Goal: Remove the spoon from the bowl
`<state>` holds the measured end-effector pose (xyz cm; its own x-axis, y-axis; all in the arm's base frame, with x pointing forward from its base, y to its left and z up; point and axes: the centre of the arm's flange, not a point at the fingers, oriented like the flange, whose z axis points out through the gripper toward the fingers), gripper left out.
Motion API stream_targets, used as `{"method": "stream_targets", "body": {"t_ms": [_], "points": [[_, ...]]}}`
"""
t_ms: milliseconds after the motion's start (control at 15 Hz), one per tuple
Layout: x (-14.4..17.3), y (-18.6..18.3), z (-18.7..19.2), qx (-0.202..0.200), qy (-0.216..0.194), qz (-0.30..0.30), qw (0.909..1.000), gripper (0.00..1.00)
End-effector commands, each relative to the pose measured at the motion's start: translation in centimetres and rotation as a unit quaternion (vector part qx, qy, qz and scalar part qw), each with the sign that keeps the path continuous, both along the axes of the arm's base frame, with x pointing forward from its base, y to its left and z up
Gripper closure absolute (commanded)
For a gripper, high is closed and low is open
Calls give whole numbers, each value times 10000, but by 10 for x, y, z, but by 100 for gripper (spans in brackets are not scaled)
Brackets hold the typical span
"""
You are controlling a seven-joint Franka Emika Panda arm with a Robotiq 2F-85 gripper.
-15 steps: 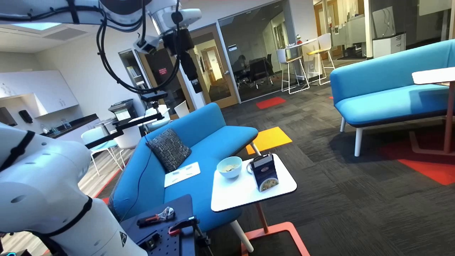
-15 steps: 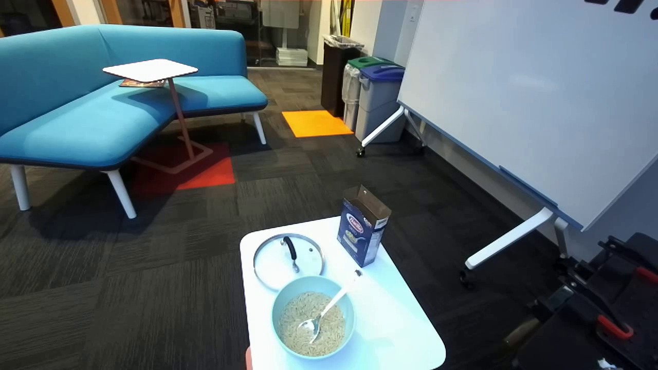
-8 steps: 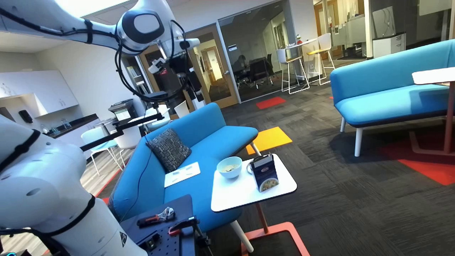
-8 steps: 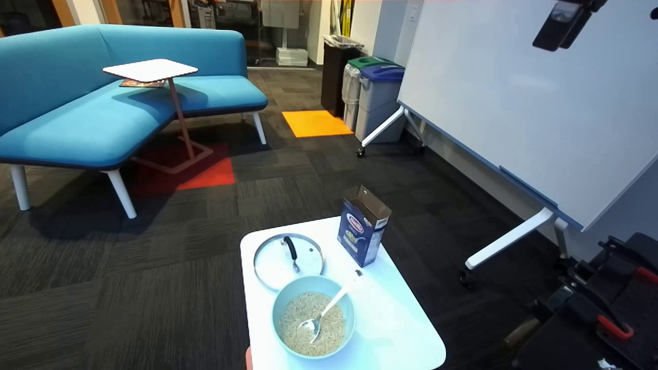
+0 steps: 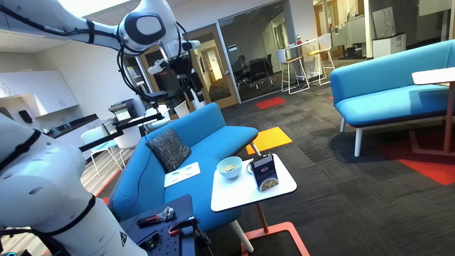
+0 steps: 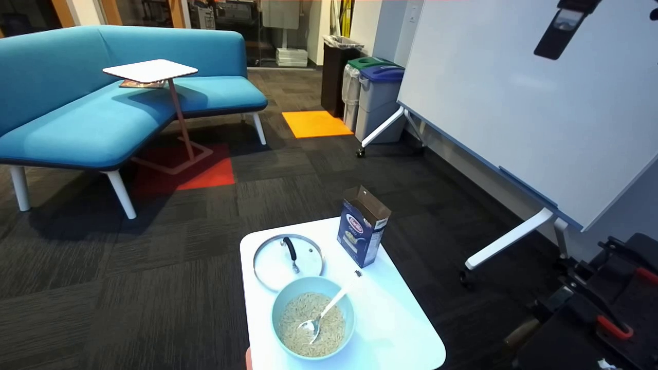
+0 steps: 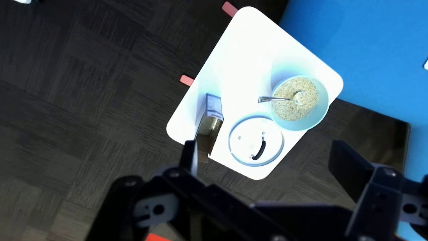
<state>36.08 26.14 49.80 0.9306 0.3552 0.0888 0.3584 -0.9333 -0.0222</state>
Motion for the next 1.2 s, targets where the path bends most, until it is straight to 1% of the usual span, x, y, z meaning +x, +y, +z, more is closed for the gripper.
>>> {"method": "stream_targets", "body": {"t_ms": [0, 133, 267, 333, 467, 667, 800, 1000, 1067, 1133], "points": [[-7, 48, -42, -296, -76, 962, 9949, 0], [-16, 80, -71, -470, -126, 1488, 9877, 0], [-23, 114, -102, -668, -209, 2037, 9765, 0], [-26, 126, -117, -776, -260, 2326, 9691, 0], [-22, 147, -149, -951, -308, 2930, 9509, 0], [-7, 164, -195, -1117, -294, 3753, 9197, 0], [4, 171, -223, -1157, -233, 4274, 8963, 0], [22, 177, -258, -1148, -58, 5015, 8575, 0], [27, 177, -269, -1116, 63, 5245, 8441, 0], [30, 177, -277, -1171, 238, 5459, 8293, 0]]}}
